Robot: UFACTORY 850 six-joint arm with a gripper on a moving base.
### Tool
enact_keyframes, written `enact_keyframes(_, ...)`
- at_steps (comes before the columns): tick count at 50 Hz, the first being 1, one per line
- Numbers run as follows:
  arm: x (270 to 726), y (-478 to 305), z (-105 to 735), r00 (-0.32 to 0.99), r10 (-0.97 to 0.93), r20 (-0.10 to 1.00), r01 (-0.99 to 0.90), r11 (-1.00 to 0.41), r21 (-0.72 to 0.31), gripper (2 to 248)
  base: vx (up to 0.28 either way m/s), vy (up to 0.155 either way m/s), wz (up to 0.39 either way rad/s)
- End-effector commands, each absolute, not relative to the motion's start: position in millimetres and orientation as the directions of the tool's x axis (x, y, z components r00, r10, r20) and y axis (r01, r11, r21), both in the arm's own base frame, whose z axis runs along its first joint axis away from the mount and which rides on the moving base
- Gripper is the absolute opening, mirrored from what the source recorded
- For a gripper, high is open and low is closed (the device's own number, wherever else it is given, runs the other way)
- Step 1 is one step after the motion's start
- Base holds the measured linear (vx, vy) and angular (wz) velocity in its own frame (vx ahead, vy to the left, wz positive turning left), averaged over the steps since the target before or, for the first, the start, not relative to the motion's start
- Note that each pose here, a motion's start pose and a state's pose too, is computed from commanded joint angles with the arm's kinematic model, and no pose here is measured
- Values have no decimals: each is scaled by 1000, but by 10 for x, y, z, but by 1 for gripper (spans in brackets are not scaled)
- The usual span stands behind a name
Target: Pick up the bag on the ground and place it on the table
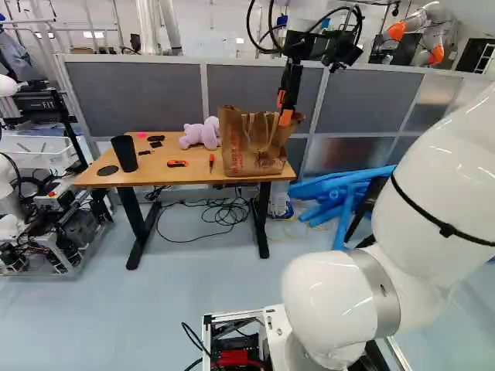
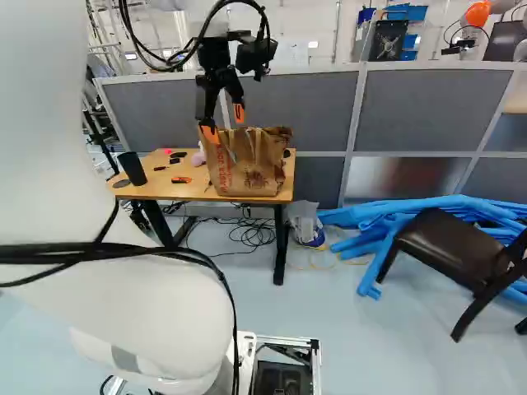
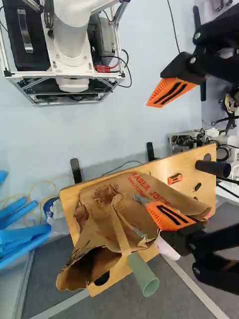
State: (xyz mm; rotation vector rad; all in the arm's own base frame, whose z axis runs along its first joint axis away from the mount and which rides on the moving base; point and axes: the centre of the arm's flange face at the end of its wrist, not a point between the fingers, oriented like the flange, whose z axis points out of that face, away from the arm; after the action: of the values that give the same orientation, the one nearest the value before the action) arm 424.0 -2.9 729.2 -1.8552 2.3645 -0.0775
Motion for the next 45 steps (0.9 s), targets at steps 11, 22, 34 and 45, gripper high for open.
enact_keyframes(11,4244,-29,7268,-224,-972,-74,-964,232,-130,247,0,0,0)
enact_keyframes(22,4255,-30,7215,-203,-976,-73,-967,212,-144,247,0,0,0)
enact_keyframes(34,4270,-30,7125,-168,-983,-70,-970,178,-169,247,0,0,0)
enact_keyframes(45,4287,-30,7014,-124,-990,-63,-971,134,-199,247,0,0,0)
